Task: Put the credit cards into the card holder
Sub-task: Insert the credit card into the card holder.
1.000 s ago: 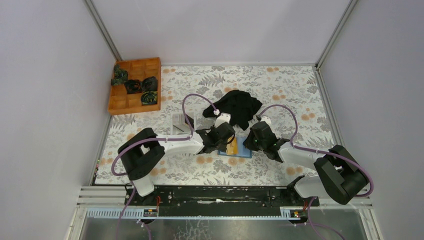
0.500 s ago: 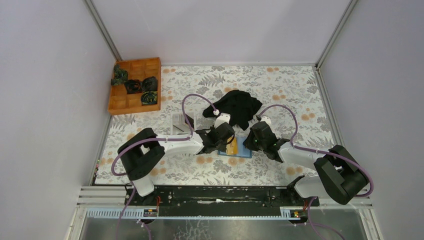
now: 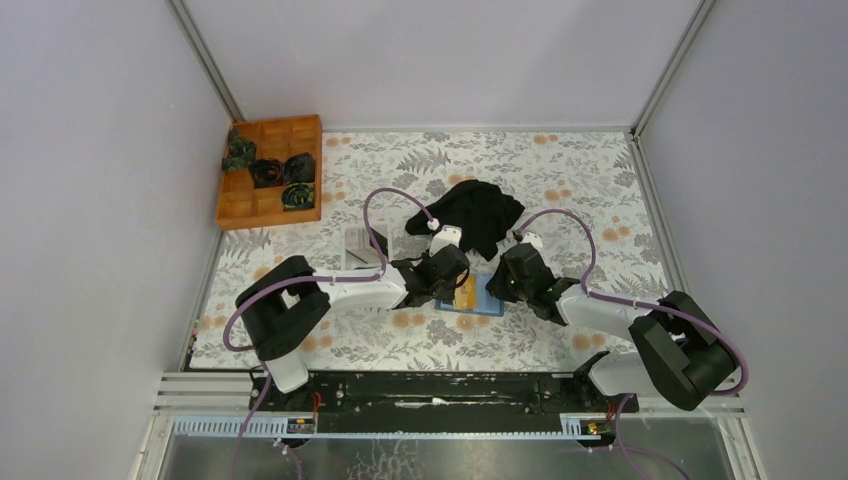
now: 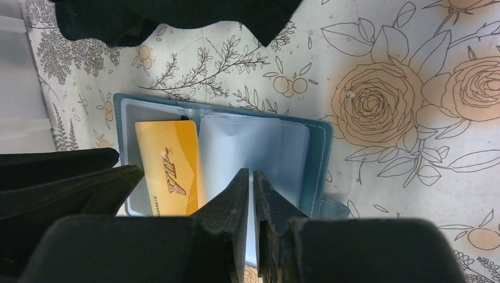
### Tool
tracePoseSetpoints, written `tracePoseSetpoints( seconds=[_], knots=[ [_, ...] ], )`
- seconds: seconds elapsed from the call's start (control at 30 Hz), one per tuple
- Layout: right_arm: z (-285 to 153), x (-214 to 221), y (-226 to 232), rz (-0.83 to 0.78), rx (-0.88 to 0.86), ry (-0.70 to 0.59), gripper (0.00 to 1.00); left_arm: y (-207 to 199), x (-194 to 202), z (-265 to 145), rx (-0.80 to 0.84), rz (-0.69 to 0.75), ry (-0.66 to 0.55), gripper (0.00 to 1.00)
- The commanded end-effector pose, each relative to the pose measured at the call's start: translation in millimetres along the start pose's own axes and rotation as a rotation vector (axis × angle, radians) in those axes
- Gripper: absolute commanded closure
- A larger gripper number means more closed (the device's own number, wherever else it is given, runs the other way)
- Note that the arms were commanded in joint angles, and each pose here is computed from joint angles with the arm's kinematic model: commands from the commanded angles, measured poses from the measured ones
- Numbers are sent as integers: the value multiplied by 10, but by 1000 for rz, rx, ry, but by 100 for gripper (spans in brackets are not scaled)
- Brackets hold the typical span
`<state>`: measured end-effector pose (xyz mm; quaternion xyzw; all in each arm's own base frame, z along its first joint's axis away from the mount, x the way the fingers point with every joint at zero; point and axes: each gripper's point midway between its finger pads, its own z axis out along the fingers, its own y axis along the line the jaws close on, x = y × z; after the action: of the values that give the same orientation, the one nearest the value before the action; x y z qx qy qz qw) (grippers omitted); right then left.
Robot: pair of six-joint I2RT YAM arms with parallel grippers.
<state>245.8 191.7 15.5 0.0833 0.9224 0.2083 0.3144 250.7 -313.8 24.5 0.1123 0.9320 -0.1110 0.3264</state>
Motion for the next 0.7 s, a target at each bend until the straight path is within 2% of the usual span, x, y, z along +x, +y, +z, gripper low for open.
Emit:
tracePoseSetpoints(
  seconds=[0.0,0.67],
  knots=[
    [-34,219,-307,-33,104,69,85,-64,-19,42,18,0,-27,60],
    [-24,209,-303,-39,108,72,84,-175,-93,15,55,-6,-35,59]
  ],
)
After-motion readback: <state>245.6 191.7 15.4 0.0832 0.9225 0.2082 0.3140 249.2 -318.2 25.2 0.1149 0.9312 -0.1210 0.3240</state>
